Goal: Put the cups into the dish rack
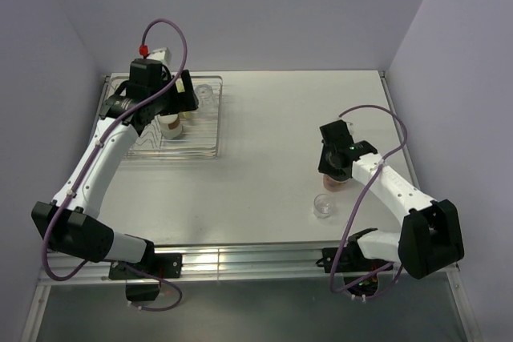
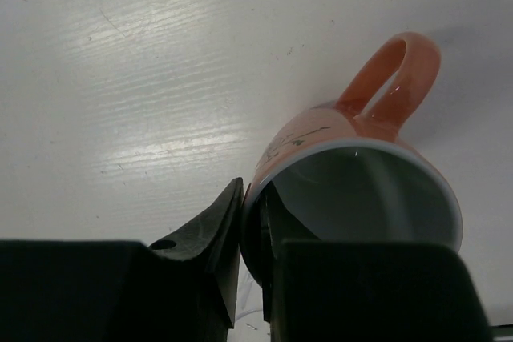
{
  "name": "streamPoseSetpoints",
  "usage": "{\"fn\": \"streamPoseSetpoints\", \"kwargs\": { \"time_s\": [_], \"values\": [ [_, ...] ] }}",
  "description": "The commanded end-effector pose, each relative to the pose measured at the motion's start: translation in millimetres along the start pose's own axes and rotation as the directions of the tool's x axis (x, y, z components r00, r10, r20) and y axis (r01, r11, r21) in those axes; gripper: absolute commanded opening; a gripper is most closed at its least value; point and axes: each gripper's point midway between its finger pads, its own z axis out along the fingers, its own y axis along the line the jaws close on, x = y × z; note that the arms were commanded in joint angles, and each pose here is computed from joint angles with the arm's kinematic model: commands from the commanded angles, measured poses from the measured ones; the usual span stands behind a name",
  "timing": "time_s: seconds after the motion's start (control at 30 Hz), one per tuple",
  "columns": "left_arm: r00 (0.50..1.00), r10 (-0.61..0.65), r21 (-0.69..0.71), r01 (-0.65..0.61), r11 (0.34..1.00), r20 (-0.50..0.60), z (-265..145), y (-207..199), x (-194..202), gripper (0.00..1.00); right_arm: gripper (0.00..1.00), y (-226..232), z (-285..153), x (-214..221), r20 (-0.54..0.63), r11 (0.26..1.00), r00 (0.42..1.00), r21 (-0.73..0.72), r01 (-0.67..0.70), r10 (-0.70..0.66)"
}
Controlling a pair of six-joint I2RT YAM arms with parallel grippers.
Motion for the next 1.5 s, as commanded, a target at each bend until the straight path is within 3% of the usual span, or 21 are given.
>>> {"fn": "streamPoseSetpoints", "kwargs": {
  "time_s": [0.0,0.23,0.33,0.4,0.47,0.5,0.67,0.7,0.9,0.97,1.27,1.47],
  "values": [
    [0.998,-0.014,0.059,0.01,0.998,0.063,-13,-12,-14,0.99,0.0,10,3,-11,0.017,0.999,1.0,-0.04,-0.011,0.012],
    [0.996,-0.048,0.154,0.035,0.987,0.081,-21,-30,-22,0.99,0.0,40,-29,-63,0.098,0.991,0.995,-0.13,0.006,0.007],
    [0.993,-0.088,0.252,0.064,0.966,0.085,-26,-44,-26,0.99,0.0,69,-60,-102,0.158,0.97,0.987,-0.241,0.02,0.019],
    [0.993,-0.104,0.361,0.08,0.929,0.047,-28,-59,-21,0.99,0.0,103,-89,-127,0.184,0.92,0.983,-0.388,0.052,0.022],
    [0.987,-0.149,0.443,0.105,0.89,0.066,-32,-64,-31,0.99,0.0,132,-117,-145,0.215,0.851,0.976,-0.517,0.094,0.023],
    [0.989,-0.148,0.512,0.115,0.851,0.024,-35,-71,-22,0.99,0.0,156,-138,-147,0.221,0.76,0.975,-0.637,0.133,0.014],
    [0.977,-0.21,0.667,0.133,0.733,0.035,-44,-82,-37,0.99,0.0,203,-203,-158,0.254,0.475,0.967,-0.853,0.216,0.016],
    [0.979,-0.201,0.695,0.132,0.707,0.018,-46,-86,-33,0.99,0.0,213,-223,-161,0.267,0.374,0.963,-0.896,0.238,0.026],
    [0.978,-0.206,0.795,0.097,0.598,0.036,-54,-102,-38,0.99,0.0,232,-281,-164,0.243,0.065,0.966,-0.969,0.238,0.093],
    [0.978,-0.21,0.811,0.11,0.574,0.016,-55,-105,-36,0.99,0.0,234,-291,-164,0.211,-0.007,0.973,-0.977,0.213,0.098],
    [0.986,-0.168,0.865,0.068,0.497,0.019,-64,-139,-26,0.99,0.0,240,-303,-165,0.134,-0.15,0.985,-0.977,0.149,0.106],
    [0.987,-0.162,0.895,0.067,0.441,0.006,-70,-157,-24,0.99,0.0,244,-304,-164,0.115,-0.191,0.988,-0.973,0.133,0.101]
  ]
}}
